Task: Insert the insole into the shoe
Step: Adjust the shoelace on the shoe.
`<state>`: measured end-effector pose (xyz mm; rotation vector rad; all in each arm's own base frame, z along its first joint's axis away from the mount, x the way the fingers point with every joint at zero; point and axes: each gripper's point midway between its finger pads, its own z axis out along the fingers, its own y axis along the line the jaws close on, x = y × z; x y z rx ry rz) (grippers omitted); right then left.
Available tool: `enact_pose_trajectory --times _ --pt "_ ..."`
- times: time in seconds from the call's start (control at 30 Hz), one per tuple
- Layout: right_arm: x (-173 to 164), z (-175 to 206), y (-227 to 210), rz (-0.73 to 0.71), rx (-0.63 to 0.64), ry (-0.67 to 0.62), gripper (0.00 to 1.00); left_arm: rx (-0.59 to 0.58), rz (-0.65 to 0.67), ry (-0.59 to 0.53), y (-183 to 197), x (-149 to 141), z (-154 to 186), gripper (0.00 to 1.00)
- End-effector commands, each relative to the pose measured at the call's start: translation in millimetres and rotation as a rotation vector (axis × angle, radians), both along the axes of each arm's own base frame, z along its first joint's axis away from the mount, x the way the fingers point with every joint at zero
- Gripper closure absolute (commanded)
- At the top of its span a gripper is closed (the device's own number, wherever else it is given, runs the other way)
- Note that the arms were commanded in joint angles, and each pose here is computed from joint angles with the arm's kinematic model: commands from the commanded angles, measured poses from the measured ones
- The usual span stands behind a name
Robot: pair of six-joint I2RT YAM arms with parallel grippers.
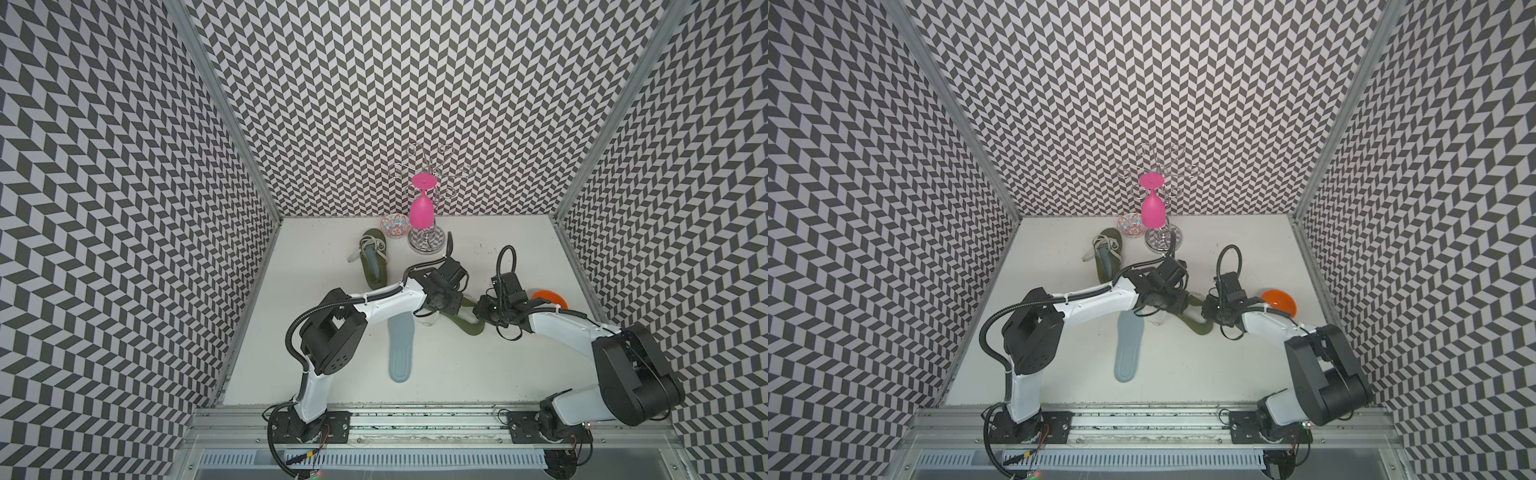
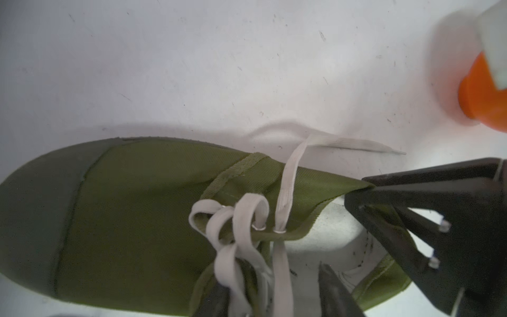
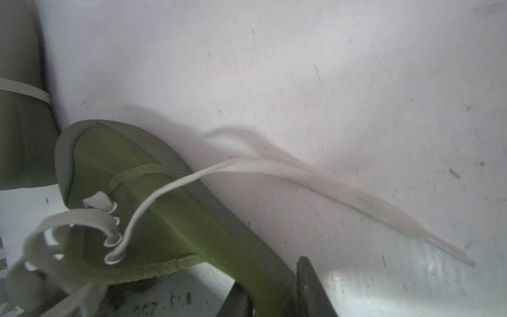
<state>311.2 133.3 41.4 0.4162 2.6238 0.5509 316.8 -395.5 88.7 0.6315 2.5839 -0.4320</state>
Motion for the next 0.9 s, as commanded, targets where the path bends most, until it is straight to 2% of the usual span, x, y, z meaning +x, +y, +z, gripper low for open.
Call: enact_pose_trajectory --times 0.0,0.2,0.37,0.43,0.5,0.63,0.87 --pt "11 14 5 -0.002 0.047 -0.092 0.73 0.167 -0.041 -0.072 13 9 -6 0.38" --pt "11 16 6 -0.012 0.073 -0.105 0.73 0.375 -0.113 -0.147 16 10 -22 0.27" --pt "14 17 9 -0.008 0.087 -0.110 0.74 0.547 -0.173 -0.223 25 13 -31 0.24" --pt "14 16 11 -0.003 0.091 -0.109 0.75 0.593 -0.193 -0.236 30 15 -36 0.11" --pt "15 17 11 -0.001 0.094 -0.111 0.75 0.629 -0.213 -0.245 32 18 -42 0.09" --pt "16 17 11 0.007 0.090 -0.113 0.76 0.656 -0.228 -0.238 32 25 -55 0.14" --pt "15 14 14 0.027 0.092 -0.107 0.79 0.617 -0.264 -0.158 31 35 -63 0.43"
